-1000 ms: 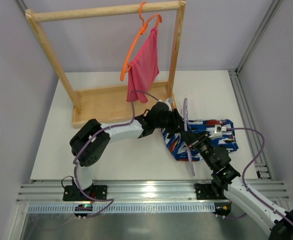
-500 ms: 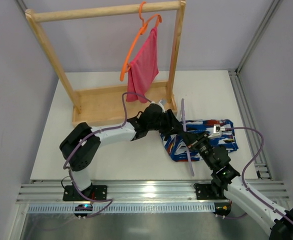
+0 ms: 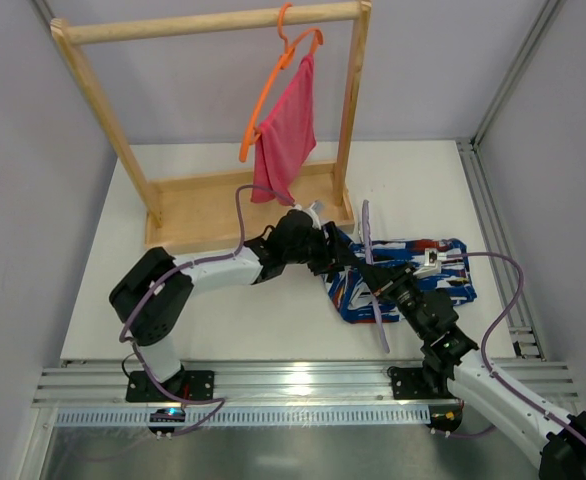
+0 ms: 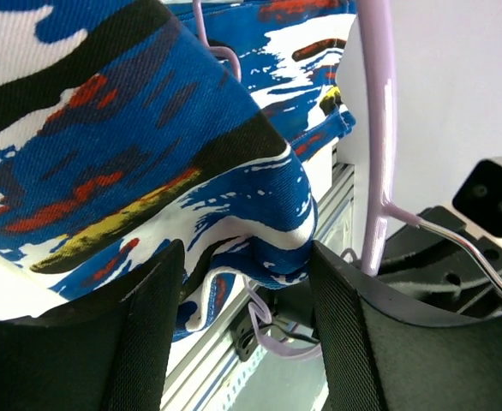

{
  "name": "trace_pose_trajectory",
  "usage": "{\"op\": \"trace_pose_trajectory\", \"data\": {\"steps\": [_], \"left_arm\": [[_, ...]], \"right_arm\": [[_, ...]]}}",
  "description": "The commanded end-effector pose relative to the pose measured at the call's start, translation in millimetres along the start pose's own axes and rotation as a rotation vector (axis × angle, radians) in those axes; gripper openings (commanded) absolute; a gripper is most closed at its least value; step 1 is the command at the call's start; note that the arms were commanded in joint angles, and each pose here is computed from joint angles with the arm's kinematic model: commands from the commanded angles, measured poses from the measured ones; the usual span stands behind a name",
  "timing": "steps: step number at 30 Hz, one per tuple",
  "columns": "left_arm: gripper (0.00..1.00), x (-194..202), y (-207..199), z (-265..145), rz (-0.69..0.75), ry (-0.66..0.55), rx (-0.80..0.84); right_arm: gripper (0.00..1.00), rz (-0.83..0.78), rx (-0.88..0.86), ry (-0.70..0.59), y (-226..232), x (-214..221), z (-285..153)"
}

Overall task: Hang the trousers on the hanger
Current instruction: Place trousers on hanger

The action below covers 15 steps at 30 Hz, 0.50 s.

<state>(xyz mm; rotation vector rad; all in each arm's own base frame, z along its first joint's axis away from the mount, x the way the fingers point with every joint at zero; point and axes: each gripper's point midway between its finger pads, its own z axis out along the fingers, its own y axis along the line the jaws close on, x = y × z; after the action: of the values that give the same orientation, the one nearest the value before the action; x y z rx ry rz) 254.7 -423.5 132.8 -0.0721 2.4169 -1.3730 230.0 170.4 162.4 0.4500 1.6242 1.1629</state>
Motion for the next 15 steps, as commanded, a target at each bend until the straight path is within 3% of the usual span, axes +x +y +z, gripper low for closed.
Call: {"op": "trace_pose_trajectory", "data": {"steps": [1,15], "left_arm": [[0.6,-10,-37,-20,0.116,-0.025,0.131],[0.65,-16,-50,-31,0.198,-0.055,0.161]], "right_arm": [[0.04,-0.043,0.117,0.045,-73,37,-22],[0.04,-0.056,0.154,0.05,-81,38,-23]]}}
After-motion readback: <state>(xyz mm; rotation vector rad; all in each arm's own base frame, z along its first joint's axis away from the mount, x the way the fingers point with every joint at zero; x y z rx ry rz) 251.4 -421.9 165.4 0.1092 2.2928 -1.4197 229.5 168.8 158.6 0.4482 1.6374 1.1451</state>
